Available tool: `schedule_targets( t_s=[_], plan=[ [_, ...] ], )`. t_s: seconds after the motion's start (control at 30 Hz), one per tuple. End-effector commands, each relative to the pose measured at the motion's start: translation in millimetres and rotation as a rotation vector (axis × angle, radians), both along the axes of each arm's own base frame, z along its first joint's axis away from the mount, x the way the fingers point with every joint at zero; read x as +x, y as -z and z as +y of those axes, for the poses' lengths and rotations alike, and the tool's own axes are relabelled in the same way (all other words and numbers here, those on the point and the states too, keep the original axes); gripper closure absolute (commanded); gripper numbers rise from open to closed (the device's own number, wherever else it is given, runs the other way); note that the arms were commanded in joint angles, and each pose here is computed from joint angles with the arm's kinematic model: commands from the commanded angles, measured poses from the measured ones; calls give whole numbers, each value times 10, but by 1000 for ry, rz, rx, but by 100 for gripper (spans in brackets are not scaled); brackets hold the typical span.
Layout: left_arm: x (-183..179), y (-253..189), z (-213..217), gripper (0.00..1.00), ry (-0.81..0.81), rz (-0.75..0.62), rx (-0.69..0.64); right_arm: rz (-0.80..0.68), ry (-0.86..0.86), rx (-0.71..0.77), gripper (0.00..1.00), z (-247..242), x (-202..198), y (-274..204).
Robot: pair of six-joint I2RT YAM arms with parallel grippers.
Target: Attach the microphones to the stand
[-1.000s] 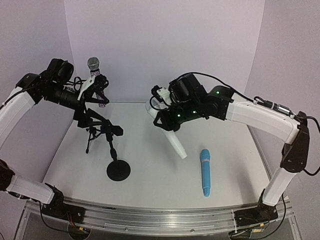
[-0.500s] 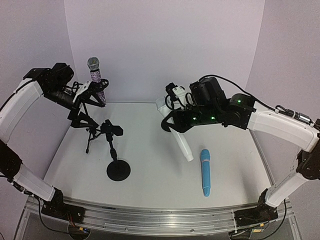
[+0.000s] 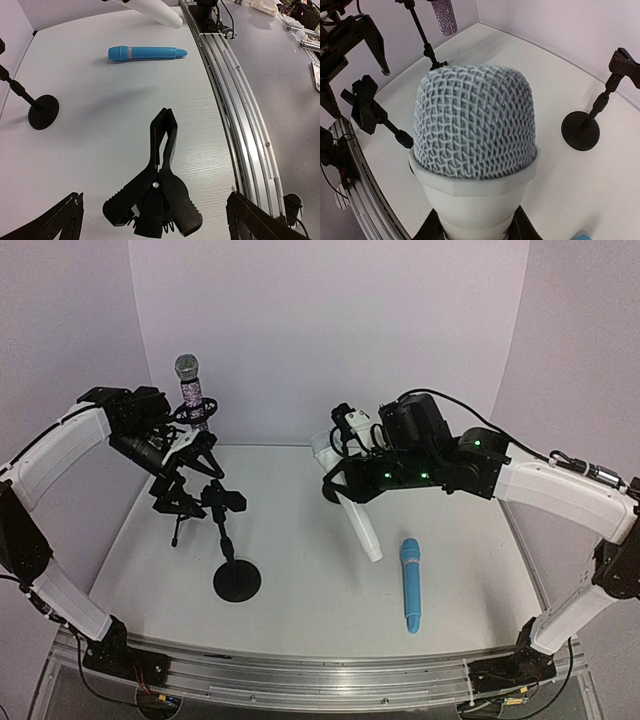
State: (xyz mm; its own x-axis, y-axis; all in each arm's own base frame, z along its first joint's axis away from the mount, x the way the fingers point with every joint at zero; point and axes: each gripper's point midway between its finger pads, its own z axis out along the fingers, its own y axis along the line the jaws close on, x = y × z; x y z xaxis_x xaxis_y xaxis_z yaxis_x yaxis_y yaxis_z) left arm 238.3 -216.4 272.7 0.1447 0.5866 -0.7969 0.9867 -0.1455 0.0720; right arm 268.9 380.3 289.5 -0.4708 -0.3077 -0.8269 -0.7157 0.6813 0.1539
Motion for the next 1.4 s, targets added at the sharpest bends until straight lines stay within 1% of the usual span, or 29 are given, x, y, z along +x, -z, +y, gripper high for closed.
schedule_targets(
  t_s=[0.0, 0.13, 0.3, 0.4, 0.5, 0.67, 0.83, 0.97, 1.03, 1.07, 1.1, 1.17, 1.23, 1.33, 1.37],
  plan=[
    [-69, -21, -56, 2, 39, 10, -37, -37, 1, 78, 100, 89, 55, -268],
    [-56, 6, -62, 9, 46, 13, -36, -36, -5, 79, 100, 117, 59, -267],
    [-49, 31, -69, 19, 50, 22, -37, -33, -4, 78, 100, 122, 65, -256],
    [-58, 35, -68, 22, 53, 19, -39, -35, 0, 75, 100, 112, 69, -254],
    [-56, 44, -71, 27, 51, 28, -40, -36, 0, 74, 100, 115, 71, -248],
    [-66, 45, -75, 38, 53, 31, -44, -32, 0, 71, 100, 127, 79, -231],
    [-61, 44, -76, 55, 47, 35, -46, -32, -3, 74, 100, 146, 84, -242],
    [-77, 56, -71, 77, 43, 39, -45, -31, -13, 86, 100, 183, 84, -284],
    [-73, 63, -73, 89, 34, 38, -46, -27, -22, 99, 100, 221, 82, -317],
    [-74, 65, -71, 96, 30, 37, -48, -24, -31, 111, 100, 254, 78, -339],
    [-76, 64, -72, 99, 26, 37, -50, -22, -45, 132, 100, 302, 71, -371],
    [-73, 58, -76, 100, 13, 42, -57, -35, -89, 206, 100, 449, 34, -487],
    [-69, 55, -83, 100, 2, 45, -65, -89, -170, 296, 100, 650, -75, -601],
    [-66, 44, -90, 100, -12, 38, -77, -245, -279, 452, 100, 913, -279, -895],
    [-62, 43, -92, 100, -19, 38, -80, -283, -291, 500, 100, 954, -300, -977]
  ],
)
